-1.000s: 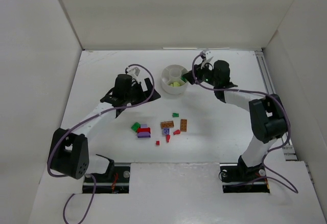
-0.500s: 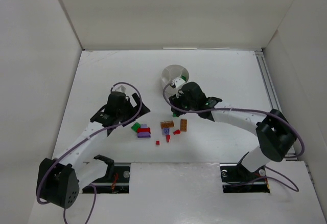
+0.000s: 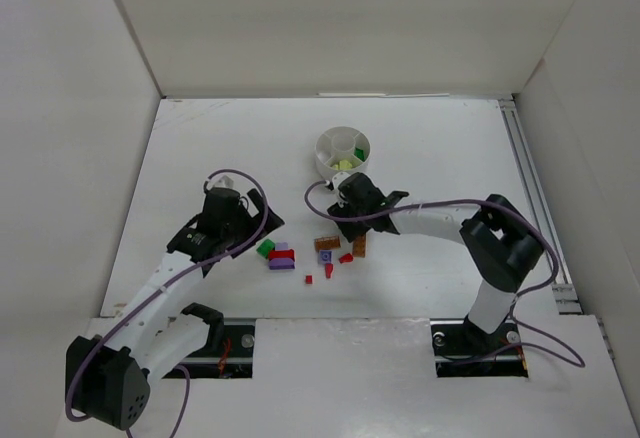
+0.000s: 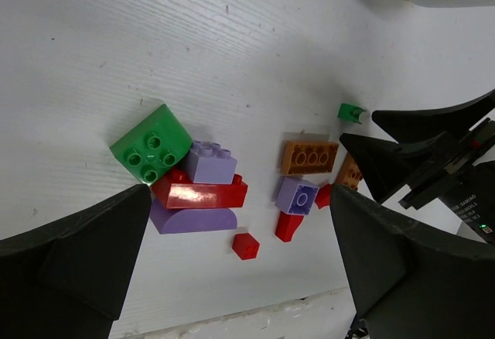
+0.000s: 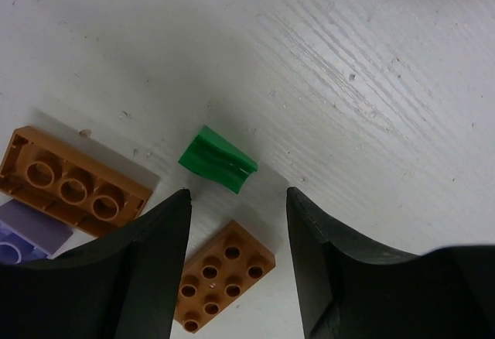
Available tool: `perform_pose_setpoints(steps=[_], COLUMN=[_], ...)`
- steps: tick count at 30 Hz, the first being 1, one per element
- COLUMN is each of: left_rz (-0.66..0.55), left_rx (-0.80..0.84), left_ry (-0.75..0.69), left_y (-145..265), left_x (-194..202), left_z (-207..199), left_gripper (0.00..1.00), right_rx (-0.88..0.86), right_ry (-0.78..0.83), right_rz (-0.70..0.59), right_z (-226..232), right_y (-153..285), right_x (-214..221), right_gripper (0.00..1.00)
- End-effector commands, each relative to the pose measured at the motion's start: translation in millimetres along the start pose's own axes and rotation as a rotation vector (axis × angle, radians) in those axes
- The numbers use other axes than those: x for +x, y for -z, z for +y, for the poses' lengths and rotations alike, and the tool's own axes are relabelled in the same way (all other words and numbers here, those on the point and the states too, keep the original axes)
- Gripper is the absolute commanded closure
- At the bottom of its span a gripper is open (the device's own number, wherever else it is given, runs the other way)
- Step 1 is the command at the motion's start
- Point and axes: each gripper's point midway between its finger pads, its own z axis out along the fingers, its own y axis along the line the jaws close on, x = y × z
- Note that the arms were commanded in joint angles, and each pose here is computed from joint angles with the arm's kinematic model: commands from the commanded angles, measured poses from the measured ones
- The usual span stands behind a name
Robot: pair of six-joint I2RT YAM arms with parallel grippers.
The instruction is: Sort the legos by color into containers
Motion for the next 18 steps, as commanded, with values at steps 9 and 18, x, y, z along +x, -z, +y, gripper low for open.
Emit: perform_pose_setpoints(steps=[9,18], left_rz=[-0.027,-0.008], left_rx=[-0.034,-0.058], left_ry=[0.003,0.004], left_y=[3.5,-1.5], left_x=[-4.2,-1.2], left_z=[7.1,11.4], left_gripper=[0.0,0.0], right_rx=[-0.045,-0.02], right_ry=[0.086,0.054], right_rz=[-0.06,-0.154], right_z=[14.8,9.6], right_y=[-10.9,20.8], right_x=[-29.9,-57.5], right_gripper=[0.47,0.92])
